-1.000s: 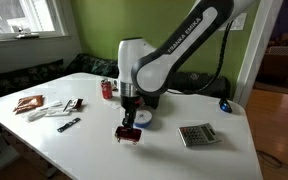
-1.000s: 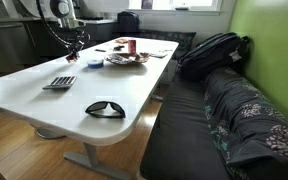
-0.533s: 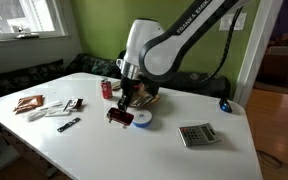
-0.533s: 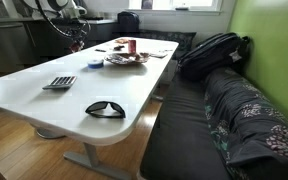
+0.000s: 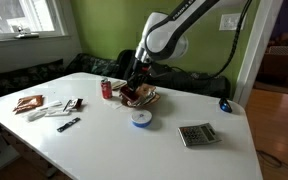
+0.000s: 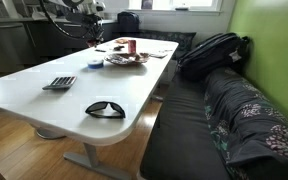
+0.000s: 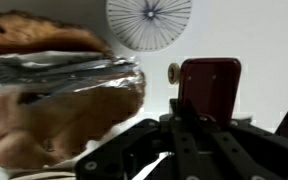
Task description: Pick up the red toy, then place it on the brown object
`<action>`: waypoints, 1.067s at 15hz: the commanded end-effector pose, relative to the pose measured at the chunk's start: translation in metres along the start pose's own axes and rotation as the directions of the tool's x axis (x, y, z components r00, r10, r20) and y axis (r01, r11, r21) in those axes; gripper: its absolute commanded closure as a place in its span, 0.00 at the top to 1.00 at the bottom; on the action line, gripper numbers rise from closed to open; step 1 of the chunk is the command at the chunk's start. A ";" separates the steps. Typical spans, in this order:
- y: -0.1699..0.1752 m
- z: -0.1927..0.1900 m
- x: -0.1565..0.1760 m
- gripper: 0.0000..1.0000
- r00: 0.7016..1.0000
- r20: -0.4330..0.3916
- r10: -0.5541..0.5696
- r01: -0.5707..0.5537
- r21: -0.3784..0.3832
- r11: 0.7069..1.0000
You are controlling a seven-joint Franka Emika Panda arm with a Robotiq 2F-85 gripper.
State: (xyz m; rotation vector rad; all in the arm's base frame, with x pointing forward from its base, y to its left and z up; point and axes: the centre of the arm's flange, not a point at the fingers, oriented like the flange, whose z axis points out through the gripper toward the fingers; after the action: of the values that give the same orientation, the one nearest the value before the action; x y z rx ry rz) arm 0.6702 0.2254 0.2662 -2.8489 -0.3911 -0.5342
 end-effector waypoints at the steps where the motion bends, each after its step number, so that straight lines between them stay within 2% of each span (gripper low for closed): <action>1: 0.078 -0.002 -0.018 0.01 0.979 -0.006 0.203 -0.203 -0.001 0.979; 3: 0.099 -0.003 -0.021 0.01 0.951 -0.026 0.308 -0.308 0.000 0.951; 4: 0.092 -0.003 -0.012 0.05 0.976 -0.002 0.217 -0.217 -0.015 0.976; 6: 0.108 -0.003 -0.014 0.05 0.963 -0.012 0.268 -0.268 -0.017 0.963; 7: 0.107 -0.003 -0.014 0.01 0.961 -0.013 0.276 -0.276 -0.015 0.961; 9: 0.114 -0.001 0.005 0.01 0.898 -0.011 0.440 -0.439 0.024 0.898; 13: 0.146 -0.001 0.036 0.01 0.790 0.008 0.612 -0.612 0.019 0.790; 16: 0.142 0.019 0.068 0.01 0.685 0.002 0.728 -0.728 -0.008 0.685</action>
State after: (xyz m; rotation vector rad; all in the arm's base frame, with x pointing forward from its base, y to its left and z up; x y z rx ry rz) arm 0.7325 0.0896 0.2639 -2.7362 0.5466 -0.3826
